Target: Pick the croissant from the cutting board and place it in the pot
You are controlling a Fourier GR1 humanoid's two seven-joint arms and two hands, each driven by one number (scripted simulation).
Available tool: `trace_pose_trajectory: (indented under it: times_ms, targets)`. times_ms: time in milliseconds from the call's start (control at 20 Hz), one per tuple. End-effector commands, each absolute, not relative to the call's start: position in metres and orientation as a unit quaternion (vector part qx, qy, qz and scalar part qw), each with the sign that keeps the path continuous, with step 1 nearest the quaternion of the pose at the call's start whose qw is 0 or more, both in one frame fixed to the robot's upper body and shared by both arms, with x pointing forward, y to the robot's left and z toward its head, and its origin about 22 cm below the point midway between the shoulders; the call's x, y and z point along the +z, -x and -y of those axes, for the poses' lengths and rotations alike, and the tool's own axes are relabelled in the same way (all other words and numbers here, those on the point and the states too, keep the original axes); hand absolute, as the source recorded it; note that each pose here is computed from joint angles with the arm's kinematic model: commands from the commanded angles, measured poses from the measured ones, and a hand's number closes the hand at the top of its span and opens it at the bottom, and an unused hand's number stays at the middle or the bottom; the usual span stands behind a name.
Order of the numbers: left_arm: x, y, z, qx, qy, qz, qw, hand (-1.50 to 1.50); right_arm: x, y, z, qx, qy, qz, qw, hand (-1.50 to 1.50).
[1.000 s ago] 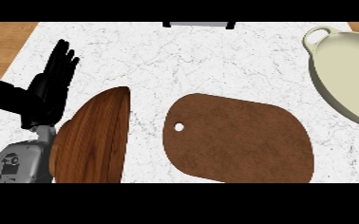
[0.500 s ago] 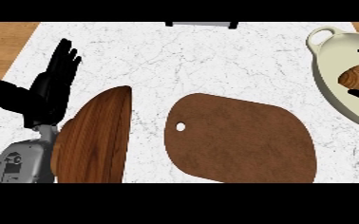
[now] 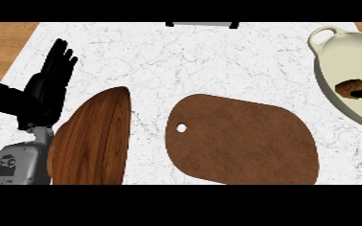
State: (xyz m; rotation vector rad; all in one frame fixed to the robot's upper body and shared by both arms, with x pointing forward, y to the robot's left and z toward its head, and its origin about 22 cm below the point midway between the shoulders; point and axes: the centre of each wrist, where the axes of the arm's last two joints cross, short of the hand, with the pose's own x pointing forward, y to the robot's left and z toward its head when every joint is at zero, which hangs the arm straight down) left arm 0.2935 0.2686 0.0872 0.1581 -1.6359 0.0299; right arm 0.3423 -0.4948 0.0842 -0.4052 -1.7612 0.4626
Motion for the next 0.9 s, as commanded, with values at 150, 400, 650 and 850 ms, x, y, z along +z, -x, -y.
trace_pose_trajectory:
  times_ms: [150,400,650,850]
  targets:
    - [0.089,-0.287,-0.266,0.016,-0.069,0.733,0.677,0.00,0.107,-0.317,0.534,0.096,0.109,0.786,0.601,-1.50]
    - [0.097,-0.299,-0.275,0.018,-0.068,0.731,0.679,0.00,0.128,-0.294,0.561,0.099,0.095,0.787,0.601,-1.50]
    - [0.099,-0.298,-0.265,0.017,-0.066,0.735,0.675,0.00,0.140,-0.276,0.578,0.081,0.097,0.783,0.609,-1.50]
    - [0.092,-0.293,-0.264,0.020,-0.065,0.734,0.676,0.00,0.155,-0.268,0.587,0.093,0.096,0.777,0.615,-1.50]
